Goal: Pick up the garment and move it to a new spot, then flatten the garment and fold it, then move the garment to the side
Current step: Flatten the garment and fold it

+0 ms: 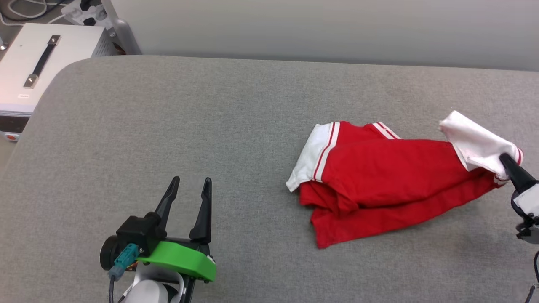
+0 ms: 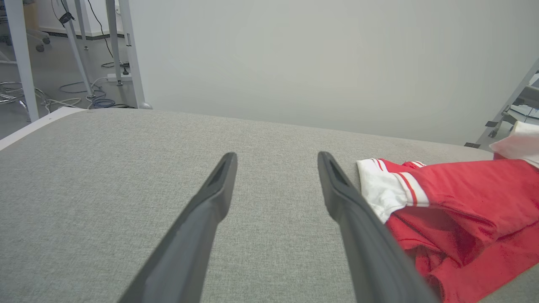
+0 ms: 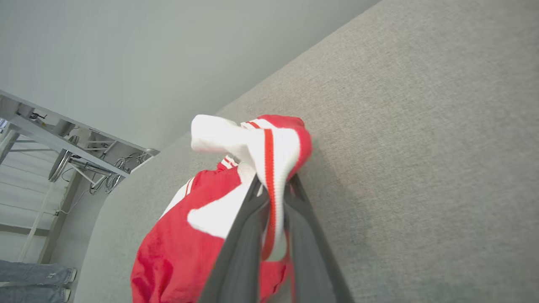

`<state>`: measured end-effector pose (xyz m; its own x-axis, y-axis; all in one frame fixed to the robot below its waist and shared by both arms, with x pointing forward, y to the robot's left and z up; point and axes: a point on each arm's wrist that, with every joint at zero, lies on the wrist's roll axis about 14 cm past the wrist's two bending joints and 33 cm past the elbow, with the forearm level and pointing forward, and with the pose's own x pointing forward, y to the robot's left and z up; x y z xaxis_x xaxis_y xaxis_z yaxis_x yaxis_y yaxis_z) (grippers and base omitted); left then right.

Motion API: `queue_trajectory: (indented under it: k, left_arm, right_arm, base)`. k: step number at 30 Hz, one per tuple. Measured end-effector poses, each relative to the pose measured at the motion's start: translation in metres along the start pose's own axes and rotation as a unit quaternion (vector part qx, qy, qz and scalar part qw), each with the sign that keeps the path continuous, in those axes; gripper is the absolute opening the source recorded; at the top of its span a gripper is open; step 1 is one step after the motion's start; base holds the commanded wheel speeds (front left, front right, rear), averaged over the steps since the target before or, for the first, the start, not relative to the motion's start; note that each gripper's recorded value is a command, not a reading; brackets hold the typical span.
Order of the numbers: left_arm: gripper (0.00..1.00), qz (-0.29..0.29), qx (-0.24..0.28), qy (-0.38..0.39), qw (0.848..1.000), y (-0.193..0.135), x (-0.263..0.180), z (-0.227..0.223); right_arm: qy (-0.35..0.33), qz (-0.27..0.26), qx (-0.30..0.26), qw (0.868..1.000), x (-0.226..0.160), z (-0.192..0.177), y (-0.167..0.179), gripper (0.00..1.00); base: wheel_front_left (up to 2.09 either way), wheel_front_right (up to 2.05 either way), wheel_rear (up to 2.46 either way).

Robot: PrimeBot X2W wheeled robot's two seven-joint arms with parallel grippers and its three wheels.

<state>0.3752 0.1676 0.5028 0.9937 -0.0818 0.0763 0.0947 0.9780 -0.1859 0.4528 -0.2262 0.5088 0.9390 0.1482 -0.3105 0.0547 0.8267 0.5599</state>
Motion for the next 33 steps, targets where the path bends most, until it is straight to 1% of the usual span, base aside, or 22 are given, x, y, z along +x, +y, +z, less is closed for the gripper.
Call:
queue_trajectory:
  k: [4, 8, 9, 10, 11, 12, 14, 16, 21, 23, 27, 28, 30, 33]
  left_arm:
    - [1.00, -0.013, -0.001, 0.011, 1.000, -0.006, 0.009, -0.008]
    - [1.00, -0.020, -0.002, 0.016, 1.000, -0.010, 0.016, -0.013]
    - [1.00, -0.022, -0.002, 0.017, 1.000, -0.011, 0.018, -0.014]
    - [1.00, -0.023, -0.002, 0.018, 1.000, -0.011, 0.019, -0.014]
    - [1.00, -0.024, -0.002, 0.018, 1.000, -0.012, 0.020, -0.015]
    - [1.00, -0.024, -0.002, 0.019, 1.000, -0.012, 0.021, -0.015]
    - [1.00, -0.025, -0.002, 0.019, 1.000, -0.013, 0.020, -0.016]
    - [1.00, -0.025, -0.002, 0.018, 1.000, -0.013, 0.020, -0.014]
    - [1.00, -0.026, 0.000, 0.006, 1.000, -0.014, 0.017, -0.006]
    - [1.00, -0.027, 0.000, -0.001, 1.000, -0.015, 0.016, -0.001]
    - [1.00, -0.031, 0.001, -0.020, 0.999, -0.018, 0.014, 0.012]
    - [1.00, -0.034, 0.001, -0.028, 0.999, -0.020, 0.013, 0.018]
    - [1.00, -0.037, 0.001, -0.035, 0.999, -0.023, 0.012, 0.023]
    - [1.00, -0.040, 0.001, -0.039, 0.998, -0.026, 0.009, 0.026]
  right_arm:
    - [0.017, -0.071, -0.020, 0.997, -0.002, -0.006, -0.046, 0.00]
    - [0.018, -0.123, -0.027, 0.992, 0.003, -0.005, -0.078, 0.00]
    - [0.022, -0.141, -0.045, 0.989, 0.003, -0.005, -0.088, 0.38]
    - [0.024, -0.157, -0.062, 0.985, 0.002, -0.005, -0.097, 0.67]
    - [0.020, -0.174, -0.081, 0.981, 0.001, -0.003, -0.106, 1.00]
    - [0.017, -0.189, -0.091, 0.978, 0.000, -0.001, -0.115, 1.00]
    - [0.001, -0.198, -0.100, 0.975, 0.002, 0.005, -0.119, 1.00]
    - [-0.016, -0.192, -0.111, 0.975, 0.006, 0.012, -0.112, 1.00]
    - [-0.074, -0.159, -0.138, 0.975, 0.009, 0.032, -0.087, 1.00]
    - [-0.100, -0.138, -0.156, 0.973, 0.008, 0.043, -0.071, 1.00]
    - [-0.150, -0.066, -0.197, 0.967, 0.004, 0.059, -0.020, 1.00]
    - [-0.162, -0.028, -0.215, 0.963, -0.003, 0.057, 0.004, 1.00]
    - [-0.163, 0.000, -0.233, 0.959, -0.010, 0.050, 0.020, 1.00]
    - [-0.147, 0.038, -0.264, 0.953, -0.019, 0.031, 0.040, 1.00]
  base:
    - [0.00, 0.00, 0.00]
    - [0.00, 0.00, 0.00]
    - [0.00, 0.00, 0.00]
    - [0.00, 0.00, 0.00]
    - [0.00, 0.00, 0.00]
    - [0.00, 0.00, 0.00]
    - [0.00, 0.00, 0.00]
    - [0.00, 0.00, 0.00]
    - [0.00, 0.00, 0.00]
    - [0.00, 0.00, 0.00]
    - [0.00, 0.00, 0.00]
    - [0.00, 0.00, 0.00]
    - [0.00, 0.00, 0.00]
    - [0.00, 0.00, 0.00]
